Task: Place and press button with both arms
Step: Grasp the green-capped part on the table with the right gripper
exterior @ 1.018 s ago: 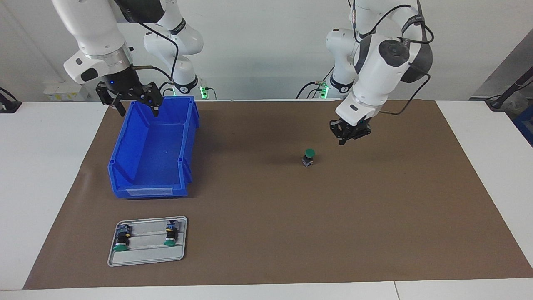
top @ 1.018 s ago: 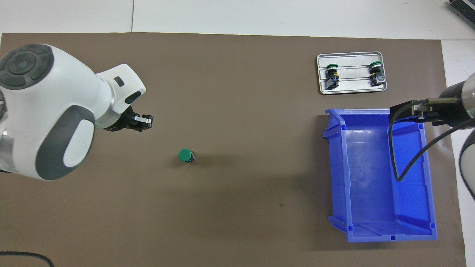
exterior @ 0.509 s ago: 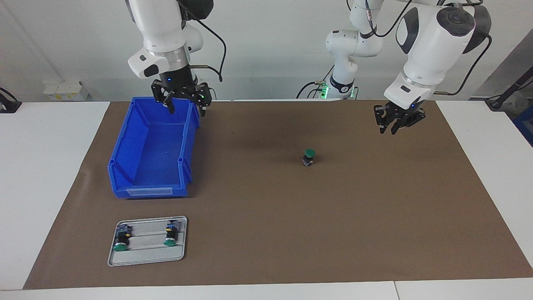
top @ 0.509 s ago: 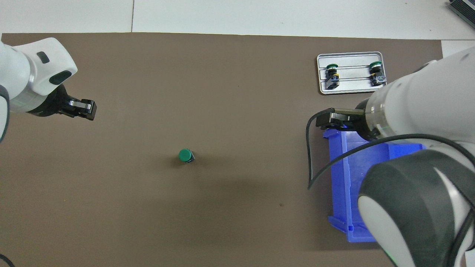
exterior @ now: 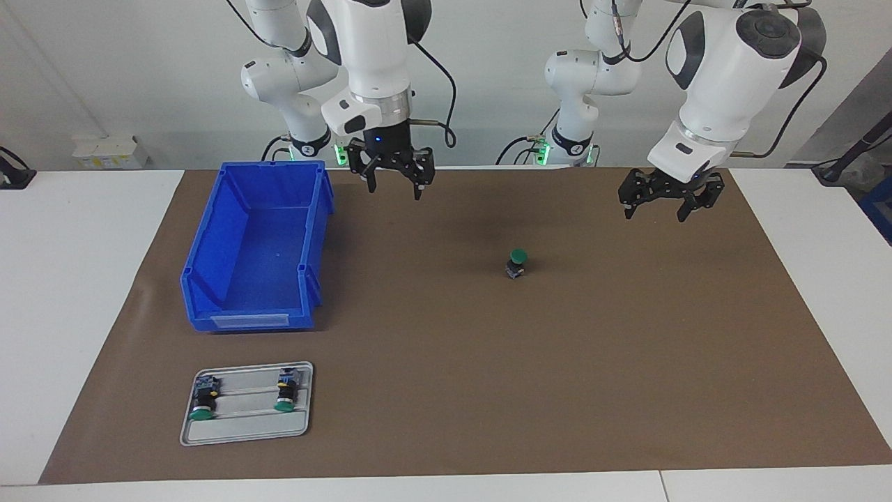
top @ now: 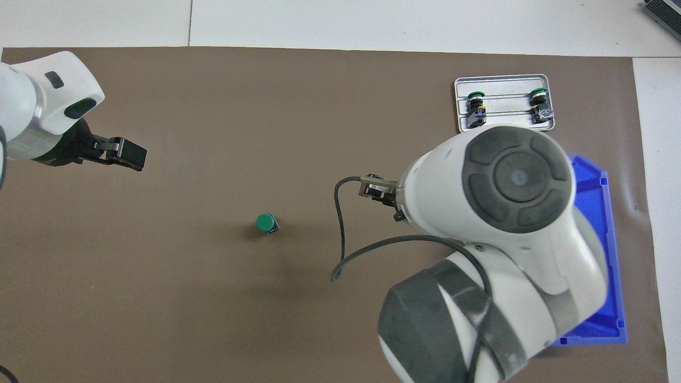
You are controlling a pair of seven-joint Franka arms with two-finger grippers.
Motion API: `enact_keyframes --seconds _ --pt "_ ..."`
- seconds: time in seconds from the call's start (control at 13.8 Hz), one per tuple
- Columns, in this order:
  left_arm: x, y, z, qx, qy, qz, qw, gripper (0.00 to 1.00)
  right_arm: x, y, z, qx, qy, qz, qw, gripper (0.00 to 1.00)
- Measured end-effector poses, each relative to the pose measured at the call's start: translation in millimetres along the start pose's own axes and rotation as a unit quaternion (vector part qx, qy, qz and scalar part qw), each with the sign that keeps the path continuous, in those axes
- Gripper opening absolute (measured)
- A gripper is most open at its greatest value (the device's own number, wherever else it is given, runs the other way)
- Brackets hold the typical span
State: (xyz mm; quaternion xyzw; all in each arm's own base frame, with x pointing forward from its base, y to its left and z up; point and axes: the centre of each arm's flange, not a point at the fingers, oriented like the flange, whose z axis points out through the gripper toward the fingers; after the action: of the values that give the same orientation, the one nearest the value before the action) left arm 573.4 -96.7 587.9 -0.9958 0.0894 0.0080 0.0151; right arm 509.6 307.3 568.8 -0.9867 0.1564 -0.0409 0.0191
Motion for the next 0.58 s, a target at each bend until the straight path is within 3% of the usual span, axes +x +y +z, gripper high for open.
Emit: enact_keyframes --seconds 0.36,0.58 --pt "-3 -28 -4 -0.019 -0.011 -0.029 0.999 1.0 -27 -76 53 -0.005 0.004 0.058 0.998 0.92" --pt "-4 -19 -11 -0.023 -0.027 -0.021 0.999 1.0 -35 -112 84 0.002 0.007 0.087 0.996 0.9"
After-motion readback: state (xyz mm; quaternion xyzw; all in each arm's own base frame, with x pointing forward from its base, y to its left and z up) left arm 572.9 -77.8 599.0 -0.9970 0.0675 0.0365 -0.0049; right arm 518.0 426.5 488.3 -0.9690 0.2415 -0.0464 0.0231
